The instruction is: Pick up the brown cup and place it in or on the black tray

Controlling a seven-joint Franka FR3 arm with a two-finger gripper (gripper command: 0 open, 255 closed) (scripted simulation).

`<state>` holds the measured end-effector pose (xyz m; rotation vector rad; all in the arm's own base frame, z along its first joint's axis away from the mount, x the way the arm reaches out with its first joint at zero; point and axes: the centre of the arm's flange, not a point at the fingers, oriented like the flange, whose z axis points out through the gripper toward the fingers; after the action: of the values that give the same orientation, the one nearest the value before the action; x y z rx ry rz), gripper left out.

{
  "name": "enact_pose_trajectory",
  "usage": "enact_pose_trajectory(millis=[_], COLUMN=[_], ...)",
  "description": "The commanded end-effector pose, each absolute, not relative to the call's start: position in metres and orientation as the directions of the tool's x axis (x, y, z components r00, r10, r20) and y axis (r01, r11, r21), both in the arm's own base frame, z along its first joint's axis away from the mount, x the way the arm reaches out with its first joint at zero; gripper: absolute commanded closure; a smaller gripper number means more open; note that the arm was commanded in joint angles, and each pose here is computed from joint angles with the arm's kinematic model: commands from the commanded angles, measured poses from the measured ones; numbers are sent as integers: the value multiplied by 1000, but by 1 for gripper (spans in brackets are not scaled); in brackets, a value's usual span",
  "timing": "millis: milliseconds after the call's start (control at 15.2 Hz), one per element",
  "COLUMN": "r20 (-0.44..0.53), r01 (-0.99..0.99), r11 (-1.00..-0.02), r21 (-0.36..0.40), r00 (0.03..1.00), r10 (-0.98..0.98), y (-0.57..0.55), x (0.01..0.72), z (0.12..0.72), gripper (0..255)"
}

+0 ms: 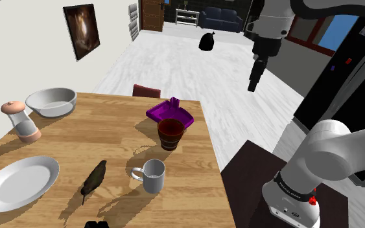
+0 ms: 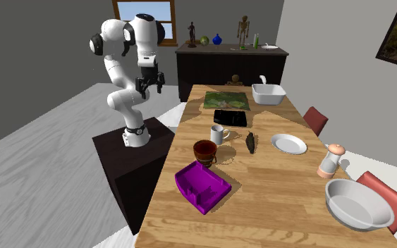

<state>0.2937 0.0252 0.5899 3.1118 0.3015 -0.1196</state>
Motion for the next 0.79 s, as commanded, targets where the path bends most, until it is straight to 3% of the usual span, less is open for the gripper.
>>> enact_pose_trajectory(millis=[0,726], r20=[-77,-67], r01=[192,174], r11=[-981,-985], r21=[5,1], r00=[979,983], r10=[191,174], y=[25,79], x=[294,396], z=[590,504], gripper=[0,0])
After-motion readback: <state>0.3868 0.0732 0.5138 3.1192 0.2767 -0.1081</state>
